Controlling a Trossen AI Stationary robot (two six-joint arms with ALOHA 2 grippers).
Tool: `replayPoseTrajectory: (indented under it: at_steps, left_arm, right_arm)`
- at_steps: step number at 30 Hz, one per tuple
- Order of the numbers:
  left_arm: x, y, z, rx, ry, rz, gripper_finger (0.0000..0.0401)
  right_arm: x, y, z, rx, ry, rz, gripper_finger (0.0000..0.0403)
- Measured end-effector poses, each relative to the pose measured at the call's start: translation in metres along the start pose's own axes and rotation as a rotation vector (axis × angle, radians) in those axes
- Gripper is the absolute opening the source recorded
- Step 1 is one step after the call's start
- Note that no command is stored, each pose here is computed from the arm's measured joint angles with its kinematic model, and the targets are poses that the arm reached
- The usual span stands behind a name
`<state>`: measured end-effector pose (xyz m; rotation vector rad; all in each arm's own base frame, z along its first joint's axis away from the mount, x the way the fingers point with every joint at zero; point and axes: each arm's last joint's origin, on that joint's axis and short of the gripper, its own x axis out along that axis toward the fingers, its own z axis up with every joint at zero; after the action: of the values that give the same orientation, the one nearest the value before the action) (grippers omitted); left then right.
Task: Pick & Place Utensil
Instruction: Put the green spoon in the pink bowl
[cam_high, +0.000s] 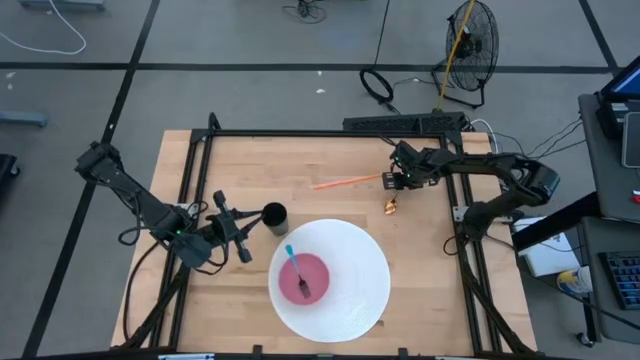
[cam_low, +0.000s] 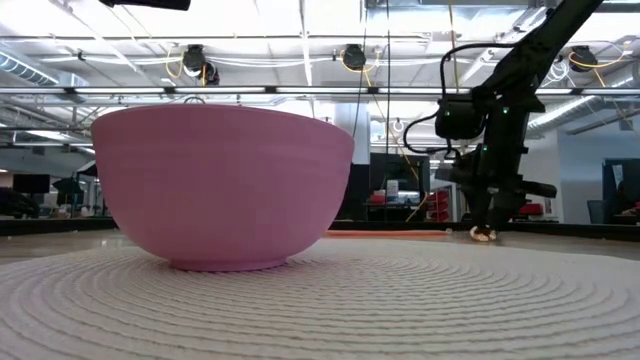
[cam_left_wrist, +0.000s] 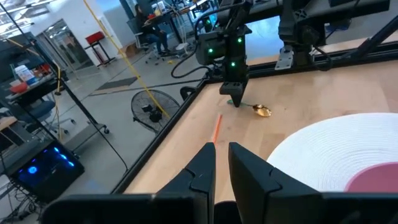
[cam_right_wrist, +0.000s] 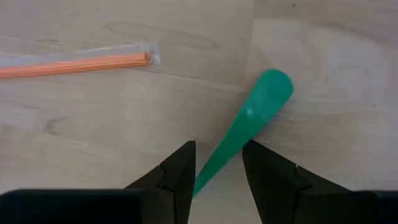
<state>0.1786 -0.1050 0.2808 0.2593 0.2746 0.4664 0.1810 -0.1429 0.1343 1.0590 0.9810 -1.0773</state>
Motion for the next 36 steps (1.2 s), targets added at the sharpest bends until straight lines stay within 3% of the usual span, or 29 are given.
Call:
replayPoseTrajectory:
  at_steps: [8, 18, 27, 33, 36]
  left_arm:
    - [0.0, 0.0, 0.0, 0.004, 0.001, 0.0, 0.0049]
    - [0.0, 0.0, 0.0, -0.029, -0.002, 0.0, 0.0049]
    - [0.0, 0.0, 0.004, -0.07, -0.02, -0.004, 0.0049]
    - [0.003, -0.002, 0.008, -0.138, -0.029, -0.113, 0.0049]
    - [0.005, -0.001, 0.009, -0.105, -0.034, -0.124, 0.0049]
  right_arm:
    - [0.003, 0.0, -0.002, -0.099, 0.013, -0.013, 0.0123]
    - [0.003, 0.0, -0.01, -0.278, 0.054, -0.061, 0.0018]
    - [0.003, 0.002, -0.014, -0.359, 0.052, -0.067, 0.0019]
    - [0.001, 0.007, -0.015, -0.412, 0.02, -0.048, 0.0019]
    - [-0.006, 0.009, -0.017, -0.437, 0.006, -0.011, 0.0019]
